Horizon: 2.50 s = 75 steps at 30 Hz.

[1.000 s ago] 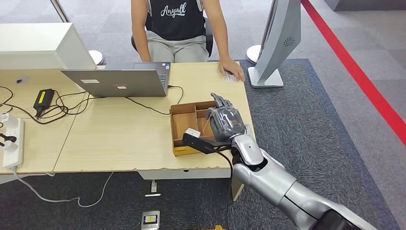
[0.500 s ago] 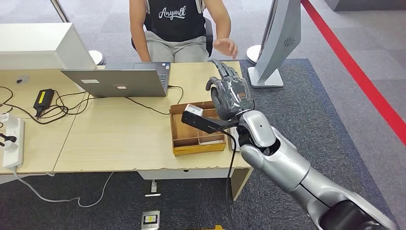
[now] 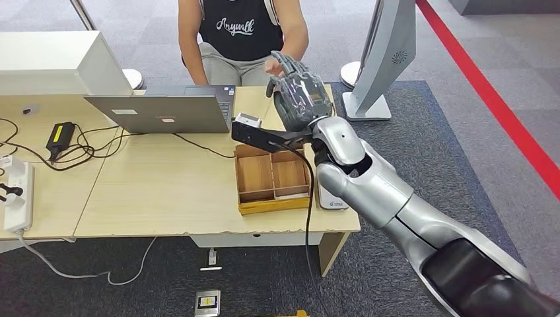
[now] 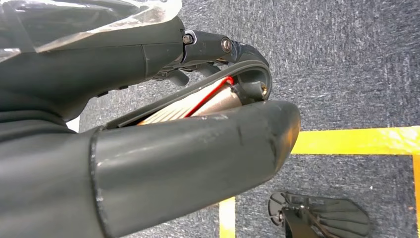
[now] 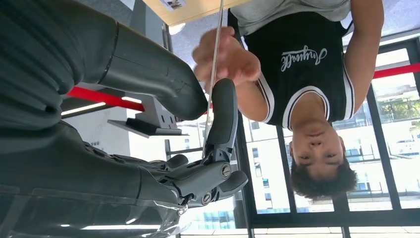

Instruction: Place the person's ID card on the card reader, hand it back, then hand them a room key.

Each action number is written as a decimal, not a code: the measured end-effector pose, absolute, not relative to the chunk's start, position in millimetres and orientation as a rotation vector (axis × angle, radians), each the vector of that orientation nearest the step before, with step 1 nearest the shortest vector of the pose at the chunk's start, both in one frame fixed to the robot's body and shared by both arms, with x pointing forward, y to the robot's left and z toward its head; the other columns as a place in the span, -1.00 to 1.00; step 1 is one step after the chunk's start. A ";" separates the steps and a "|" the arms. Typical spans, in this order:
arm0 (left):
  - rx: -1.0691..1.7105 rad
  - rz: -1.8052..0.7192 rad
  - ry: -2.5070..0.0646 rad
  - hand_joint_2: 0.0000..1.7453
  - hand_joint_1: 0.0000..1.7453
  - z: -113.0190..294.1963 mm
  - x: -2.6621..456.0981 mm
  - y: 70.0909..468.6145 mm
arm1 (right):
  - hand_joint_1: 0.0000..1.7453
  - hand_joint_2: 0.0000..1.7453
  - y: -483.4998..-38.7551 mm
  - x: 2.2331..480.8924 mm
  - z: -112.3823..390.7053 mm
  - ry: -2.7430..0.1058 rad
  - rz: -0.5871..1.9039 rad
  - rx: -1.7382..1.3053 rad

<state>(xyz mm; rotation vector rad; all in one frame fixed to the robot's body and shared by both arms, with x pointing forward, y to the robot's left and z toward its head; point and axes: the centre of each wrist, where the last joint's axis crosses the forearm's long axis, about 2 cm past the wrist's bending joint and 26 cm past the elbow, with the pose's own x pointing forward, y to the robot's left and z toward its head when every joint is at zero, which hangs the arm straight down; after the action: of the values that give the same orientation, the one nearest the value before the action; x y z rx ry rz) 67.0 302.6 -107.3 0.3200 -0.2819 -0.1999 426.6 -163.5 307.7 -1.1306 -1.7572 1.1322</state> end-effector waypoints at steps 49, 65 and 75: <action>0.334 -0.261 -0.250 -1.00 -1.00 -107.5 65.0 305.2 | -1.00 -1.00 -176.6 488.6 313.4 -1.230 1.159 -1.544; 0.330 -0.237 -0.262 -1.00 -1.00 -107.7 63.6 305.2 | -1.00 -1.00 -229.7 494.0 314.5 -1.246 1.140 -1.728; 0.355 -0.200 -0.249 -1.00 -1.00 -108.4 57.9 306.9 | -1.00 -1.00 -365.4 454.2 267.7 -1.079 1.025 -1.925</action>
<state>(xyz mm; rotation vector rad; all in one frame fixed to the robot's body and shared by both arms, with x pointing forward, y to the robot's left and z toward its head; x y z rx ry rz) 57.9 306.9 -108.4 0.3549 -0.2494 -0.2003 454.2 -365.4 267.7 -1.9250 -1.0791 1.0250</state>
